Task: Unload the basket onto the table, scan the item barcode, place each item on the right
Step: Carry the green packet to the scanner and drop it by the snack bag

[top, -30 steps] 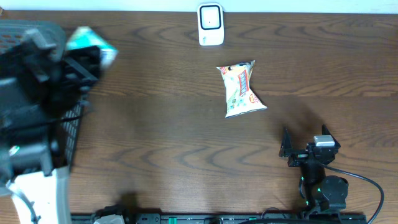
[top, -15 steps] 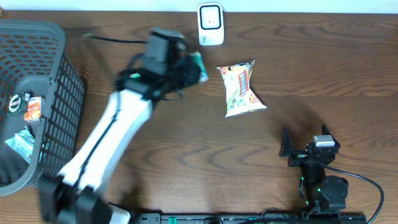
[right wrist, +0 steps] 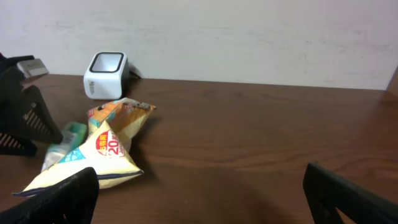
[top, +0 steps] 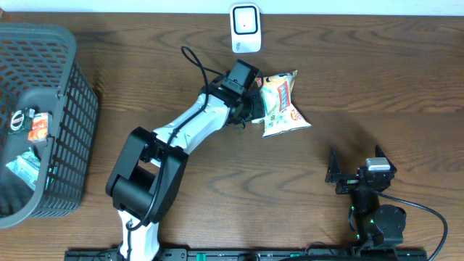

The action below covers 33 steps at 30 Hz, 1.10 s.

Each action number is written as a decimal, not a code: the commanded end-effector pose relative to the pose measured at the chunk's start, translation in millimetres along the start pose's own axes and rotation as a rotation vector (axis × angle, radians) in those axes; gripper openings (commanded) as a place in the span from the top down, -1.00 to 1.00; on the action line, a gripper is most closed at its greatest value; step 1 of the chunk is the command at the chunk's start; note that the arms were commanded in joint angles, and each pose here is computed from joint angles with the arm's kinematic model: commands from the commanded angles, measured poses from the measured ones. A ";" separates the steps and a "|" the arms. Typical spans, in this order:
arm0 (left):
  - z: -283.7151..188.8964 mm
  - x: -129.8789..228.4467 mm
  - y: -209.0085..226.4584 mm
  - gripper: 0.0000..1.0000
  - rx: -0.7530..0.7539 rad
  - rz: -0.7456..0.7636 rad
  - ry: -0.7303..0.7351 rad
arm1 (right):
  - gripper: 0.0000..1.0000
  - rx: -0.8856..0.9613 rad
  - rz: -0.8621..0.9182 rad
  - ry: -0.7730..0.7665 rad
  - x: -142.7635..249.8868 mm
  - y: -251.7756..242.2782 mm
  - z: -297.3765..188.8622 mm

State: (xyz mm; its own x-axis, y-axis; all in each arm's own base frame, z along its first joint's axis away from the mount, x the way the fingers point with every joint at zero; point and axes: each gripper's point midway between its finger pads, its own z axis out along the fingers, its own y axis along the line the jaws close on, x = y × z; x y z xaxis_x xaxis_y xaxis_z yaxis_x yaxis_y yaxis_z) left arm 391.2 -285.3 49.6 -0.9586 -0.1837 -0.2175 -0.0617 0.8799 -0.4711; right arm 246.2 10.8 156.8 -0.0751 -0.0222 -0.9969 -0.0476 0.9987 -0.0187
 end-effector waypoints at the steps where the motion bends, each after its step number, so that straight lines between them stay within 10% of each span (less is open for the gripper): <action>1: -9.9 -4.0 -16.2 0.07 0.059 0.009 -0.006 | -0.99 -0.011 -0.012 0.000 0.5 2.4 -0.3; 14: -267.7 -110.6 -16.3 -0.01 0.253 0.114 -0.520 | -0.98 -0.010 -0.012 0.000 0.5 2.3 -0.3; 25: -473.5 -72.3 248.4 -0.43 -0.633 -0.473 -0.996 | -0.99 -0.011 -0.012 0.000 0.5 2.4 -0.3; 33: -480.1 -18.3 360.0 -0.30 -0.908 -0.785 -0.828 | -0.99 -0.011 -0.012 0.000 0.5 2.4 -0.3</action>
State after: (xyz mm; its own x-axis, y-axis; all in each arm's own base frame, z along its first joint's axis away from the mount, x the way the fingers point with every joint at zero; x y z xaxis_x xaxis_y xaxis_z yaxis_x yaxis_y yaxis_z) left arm 273.0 216.8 321.1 -0.1578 -0.6340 -0.7571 -0.8743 0.4460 -0.1912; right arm 246.2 10.8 156.8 -0.0751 -0.0222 -0.9969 -0.0476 0.9987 -0.0187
